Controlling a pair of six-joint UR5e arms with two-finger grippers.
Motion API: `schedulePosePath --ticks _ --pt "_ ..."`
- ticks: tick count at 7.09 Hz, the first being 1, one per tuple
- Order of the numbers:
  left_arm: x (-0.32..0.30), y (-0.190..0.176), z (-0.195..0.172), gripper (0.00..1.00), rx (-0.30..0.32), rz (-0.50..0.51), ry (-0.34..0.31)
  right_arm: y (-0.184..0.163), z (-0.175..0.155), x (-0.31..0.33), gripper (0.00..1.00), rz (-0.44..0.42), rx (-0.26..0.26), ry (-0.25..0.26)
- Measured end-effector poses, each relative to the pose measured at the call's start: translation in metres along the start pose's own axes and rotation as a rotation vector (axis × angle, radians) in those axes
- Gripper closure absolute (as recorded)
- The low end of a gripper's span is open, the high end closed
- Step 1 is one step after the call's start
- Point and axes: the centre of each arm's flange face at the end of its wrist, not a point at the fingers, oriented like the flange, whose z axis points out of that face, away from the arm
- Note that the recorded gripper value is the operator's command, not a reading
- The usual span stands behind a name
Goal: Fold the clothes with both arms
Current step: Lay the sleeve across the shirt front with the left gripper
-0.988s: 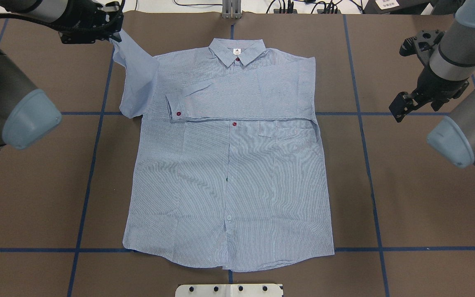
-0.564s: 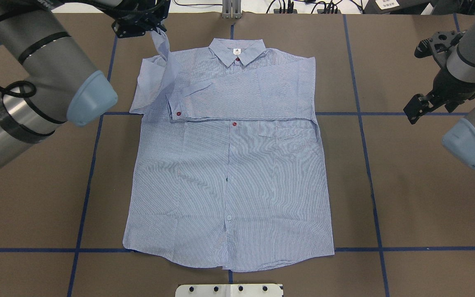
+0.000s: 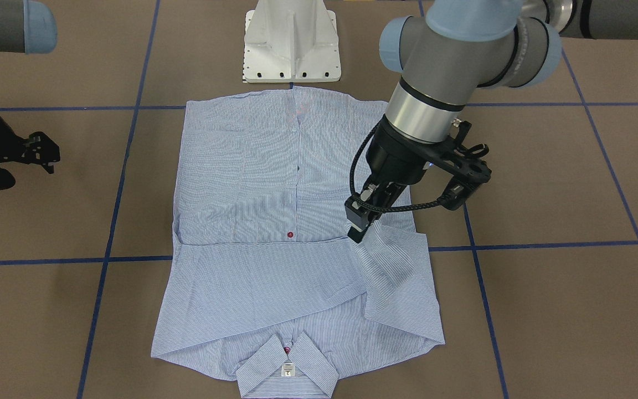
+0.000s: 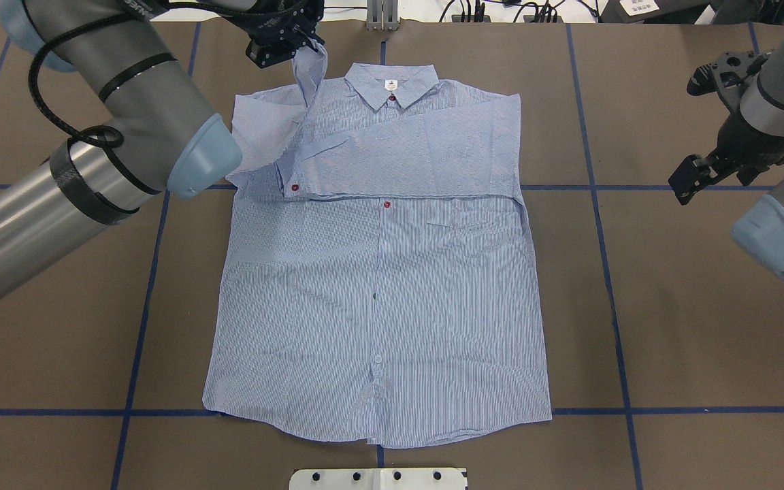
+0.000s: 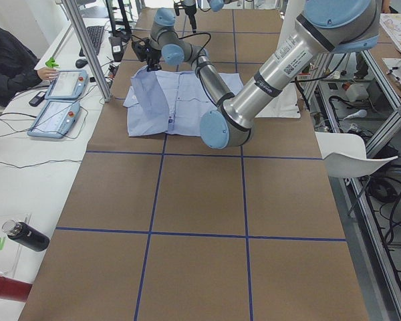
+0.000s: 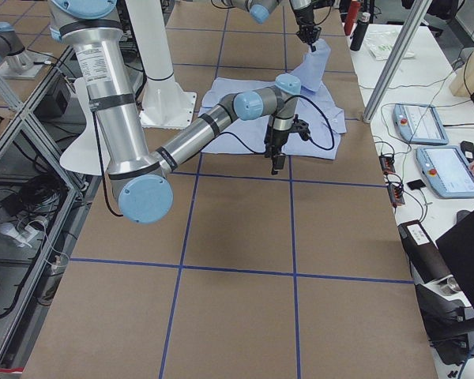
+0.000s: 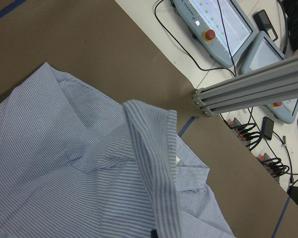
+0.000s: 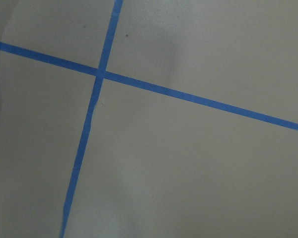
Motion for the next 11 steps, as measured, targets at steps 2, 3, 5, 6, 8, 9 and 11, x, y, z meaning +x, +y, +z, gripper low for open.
schedulePosePath --ticks 2,3,5,6,8,9,11 --pt "-0.005 0.041 0.009 1.0 -0.056 -0.007 0.004 -0.001 0.001 0.0 0.0 0.0 0.001 -0.001" --pt "-0.009 0.057 0.015 1.0 -0.076 -0.006 -0.003 -0.001 0.001 0.0 0.0 0.0 0.001 -0.001" --pt "-0.015 0.073 0.027 1.0 -0.097 -0.016 -0.011 0.0 0.003 0.002 0.0 0.002 -0.002 0.001" --pt "-0.016 0.077 0.029 1.0 -0.102 -0.02 -0.012 0.0 0.004 0.002 0.0 0.003 -0.004 0.001" --pt "-0.024 0.096 0.046 1.0 -0.092 -0.008 -0.009 0.0 0.005 0.002 0.0 0.005 -0.007 0.002" --pt "-0.032 0.112 0.065 1.0 -0.082 0.018 0.008 -0.001 0.004 0.001 0.0 0.002 -0.002 -0.001" --pt "-0.049 0.141 0.098 1.0 -0.069 0.113 0.038 -0.002 0.003 0.0 0.0 -0.005 0.012 -0.008"
